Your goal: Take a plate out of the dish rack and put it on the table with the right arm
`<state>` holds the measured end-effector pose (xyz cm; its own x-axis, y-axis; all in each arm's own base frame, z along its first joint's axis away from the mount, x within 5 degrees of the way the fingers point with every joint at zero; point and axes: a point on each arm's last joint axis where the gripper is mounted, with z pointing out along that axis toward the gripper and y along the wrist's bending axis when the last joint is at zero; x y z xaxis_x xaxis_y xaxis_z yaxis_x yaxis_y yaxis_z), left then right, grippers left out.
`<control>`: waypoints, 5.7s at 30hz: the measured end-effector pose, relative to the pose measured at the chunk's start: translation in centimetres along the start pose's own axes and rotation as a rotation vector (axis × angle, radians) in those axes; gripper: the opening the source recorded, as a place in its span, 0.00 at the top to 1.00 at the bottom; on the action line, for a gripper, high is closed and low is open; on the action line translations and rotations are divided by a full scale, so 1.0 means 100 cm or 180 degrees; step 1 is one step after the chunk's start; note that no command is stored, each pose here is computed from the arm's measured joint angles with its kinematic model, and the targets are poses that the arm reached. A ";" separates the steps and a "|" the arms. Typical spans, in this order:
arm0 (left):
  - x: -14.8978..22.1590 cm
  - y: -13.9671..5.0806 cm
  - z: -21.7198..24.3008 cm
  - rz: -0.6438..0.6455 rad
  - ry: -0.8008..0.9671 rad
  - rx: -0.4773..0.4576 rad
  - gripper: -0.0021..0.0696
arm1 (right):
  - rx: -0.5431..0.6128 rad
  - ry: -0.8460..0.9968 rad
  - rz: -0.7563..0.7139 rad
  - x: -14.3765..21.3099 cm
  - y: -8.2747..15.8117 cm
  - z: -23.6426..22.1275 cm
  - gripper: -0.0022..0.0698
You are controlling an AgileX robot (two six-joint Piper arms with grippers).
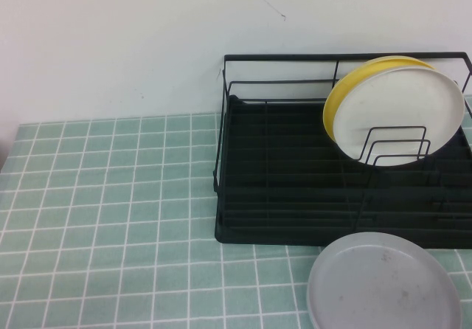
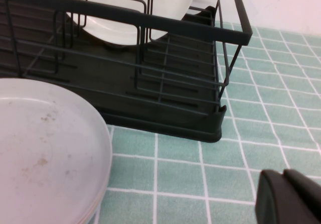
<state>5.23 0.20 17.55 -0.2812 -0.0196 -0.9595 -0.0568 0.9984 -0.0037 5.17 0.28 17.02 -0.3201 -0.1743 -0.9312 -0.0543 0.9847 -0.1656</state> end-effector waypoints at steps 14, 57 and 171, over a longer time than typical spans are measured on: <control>0.000 0.000 0.000 0.0000 0.0000 0.0000 0.98 | 0.0000 0.0000 0.0000 0.000 0.000 0.000 0.97; 0.000 0.000 0.000 0.0000 0.0000 0.0000 0.98 | -0.1011 0.0131 0.1301 -0.085 0.011 0.006 0.97; 0.000 0.000 0.000 0.0000 0.0000 0.0000 0.98 | -0.1686 0.0237 -0.1816 -0.182 -0.029 0.328 0.88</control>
<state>5.23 0.20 17.55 -0.2812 -0.0196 -0.9595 -0.0568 0.9984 -0.0037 42.19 0.54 23.82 -0.1684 -0.6718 -0.7213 -0.6679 0.6160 -0.4177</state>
